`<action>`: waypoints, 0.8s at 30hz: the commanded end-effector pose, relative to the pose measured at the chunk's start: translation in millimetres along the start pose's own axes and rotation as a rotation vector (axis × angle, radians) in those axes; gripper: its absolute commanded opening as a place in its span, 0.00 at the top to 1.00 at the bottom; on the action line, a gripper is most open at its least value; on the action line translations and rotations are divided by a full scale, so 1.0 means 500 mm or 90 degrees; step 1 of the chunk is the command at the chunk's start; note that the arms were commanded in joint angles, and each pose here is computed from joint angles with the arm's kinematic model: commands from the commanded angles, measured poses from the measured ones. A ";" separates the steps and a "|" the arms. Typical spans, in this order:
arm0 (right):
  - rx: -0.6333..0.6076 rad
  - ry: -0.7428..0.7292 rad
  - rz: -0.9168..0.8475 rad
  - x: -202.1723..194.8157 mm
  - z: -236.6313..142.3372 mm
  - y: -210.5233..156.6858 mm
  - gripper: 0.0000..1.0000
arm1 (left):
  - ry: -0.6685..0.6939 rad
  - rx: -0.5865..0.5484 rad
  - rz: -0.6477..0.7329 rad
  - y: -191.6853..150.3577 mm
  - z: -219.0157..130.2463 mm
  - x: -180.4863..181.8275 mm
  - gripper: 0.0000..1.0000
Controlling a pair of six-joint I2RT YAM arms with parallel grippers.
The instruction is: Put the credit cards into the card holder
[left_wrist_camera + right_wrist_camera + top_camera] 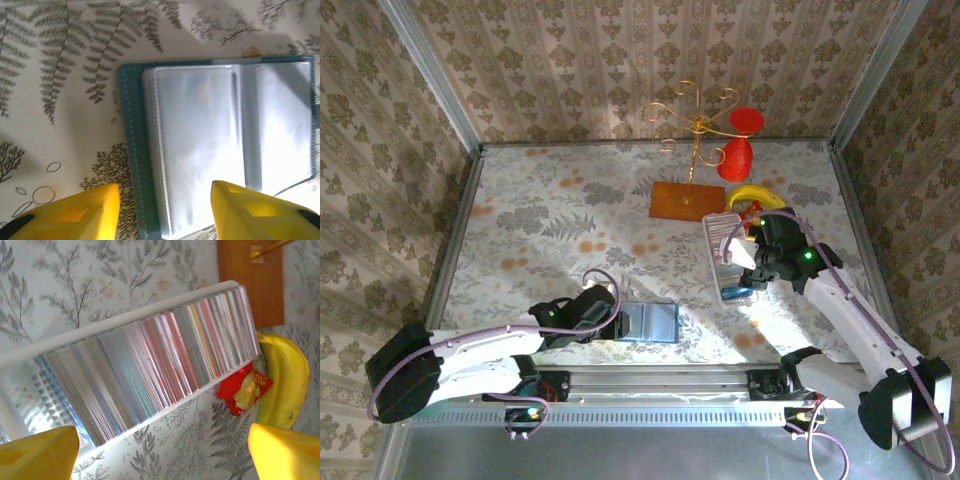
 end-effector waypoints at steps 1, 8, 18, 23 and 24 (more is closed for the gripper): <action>-0.009 0.011 -0.141 0.008 0.018 0.002 0.10 | 0.003 0.007 0.025 0.001 -0.014 -0.007 0.48; 0.001 0.037 -0.210 0.045 0.081 -0.001 0.03 | -0.007 -0.020 0.003 0.007 -0.022 -0.002 0.46; 0.025 0.053 -0.233 0.048 0.104 0.000 0.00 | -0.002 -0.011 -0.010 -0.004 -0.012 0.014 0.45; 0.024 0.075 -0.239 0.064 0.116 -0.001 0.00 | -0.003 -0.013 -0.016 -0.004 -0.010 0.016 0.45; 0.024 0.074 -0.241 0.063 0.120 0.001 0.00 | -0.003 -0.014 -0.019 -0.004 -0.010 0.016 0.45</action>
Point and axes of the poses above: each hand's point on the last joint's axis, 136 mm out from that joint toward the fingers, its own z axis out along the fingers, its own x axis along the line the jaws close on, y = z × x, the point moved 5 cm from there along -z, back along the fingers, and after that the axes turned 8 degrees about -z, right-handed, at the moved point
